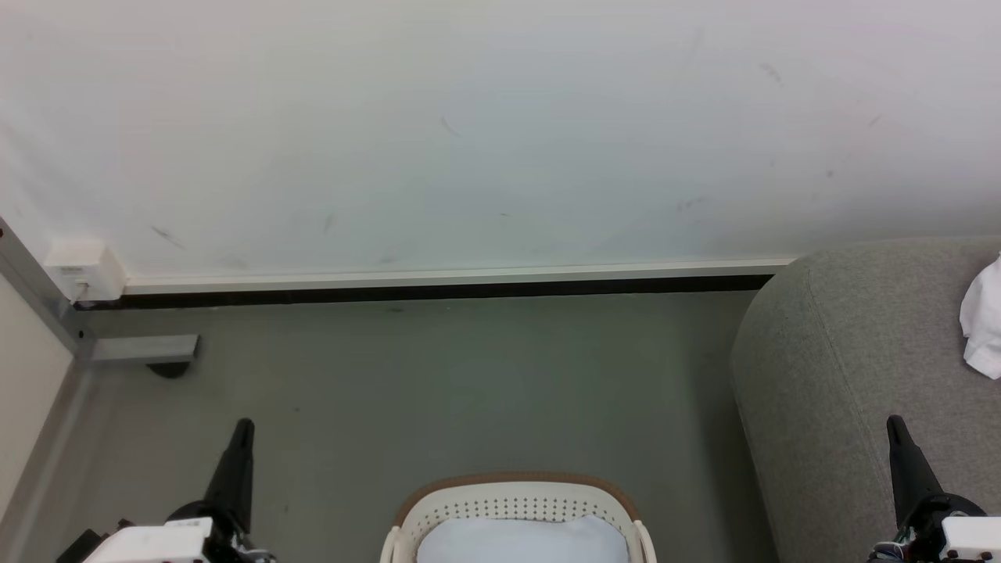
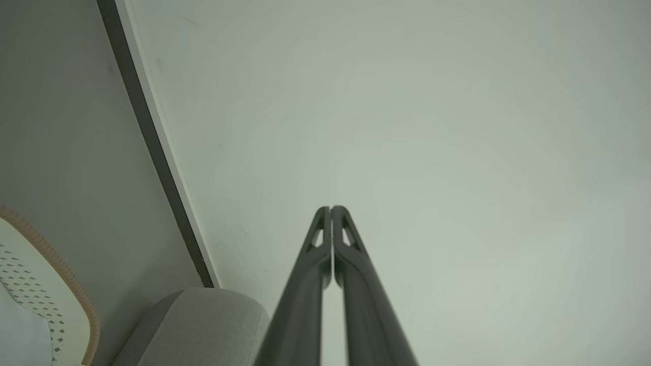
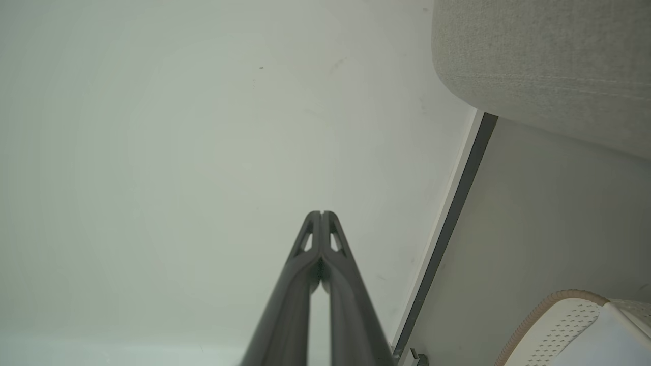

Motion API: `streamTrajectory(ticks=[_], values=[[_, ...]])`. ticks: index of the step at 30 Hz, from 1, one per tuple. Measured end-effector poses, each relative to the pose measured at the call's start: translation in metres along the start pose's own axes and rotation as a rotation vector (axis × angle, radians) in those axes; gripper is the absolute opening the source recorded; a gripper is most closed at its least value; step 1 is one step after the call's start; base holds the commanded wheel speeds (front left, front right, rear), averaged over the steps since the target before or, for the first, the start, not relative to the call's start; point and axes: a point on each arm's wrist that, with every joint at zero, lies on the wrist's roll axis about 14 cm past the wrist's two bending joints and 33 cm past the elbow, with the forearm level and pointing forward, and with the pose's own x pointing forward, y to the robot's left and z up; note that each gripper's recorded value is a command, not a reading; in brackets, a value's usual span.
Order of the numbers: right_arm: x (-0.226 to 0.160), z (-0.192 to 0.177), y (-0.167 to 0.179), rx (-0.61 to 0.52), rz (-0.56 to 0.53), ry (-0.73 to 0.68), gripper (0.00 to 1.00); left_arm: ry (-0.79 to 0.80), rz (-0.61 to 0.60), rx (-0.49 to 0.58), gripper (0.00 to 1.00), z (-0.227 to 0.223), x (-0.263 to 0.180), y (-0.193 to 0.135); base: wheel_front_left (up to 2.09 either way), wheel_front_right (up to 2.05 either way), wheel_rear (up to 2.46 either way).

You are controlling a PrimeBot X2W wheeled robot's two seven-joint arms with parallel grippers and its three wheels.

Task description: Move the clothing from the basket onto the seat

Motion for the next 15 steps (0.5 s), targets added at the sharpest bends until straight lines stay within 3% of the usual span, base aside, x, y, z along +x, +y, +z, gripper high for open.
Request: streamTrajectory(ticks=[15], values=[[0.0000,0.0000,0.0000,0.000,0.000,0.000,0.00,0.000,0.000,0.000,0.00,0.0000,0.0000,0.0000,0.00,0.00,0.00]])
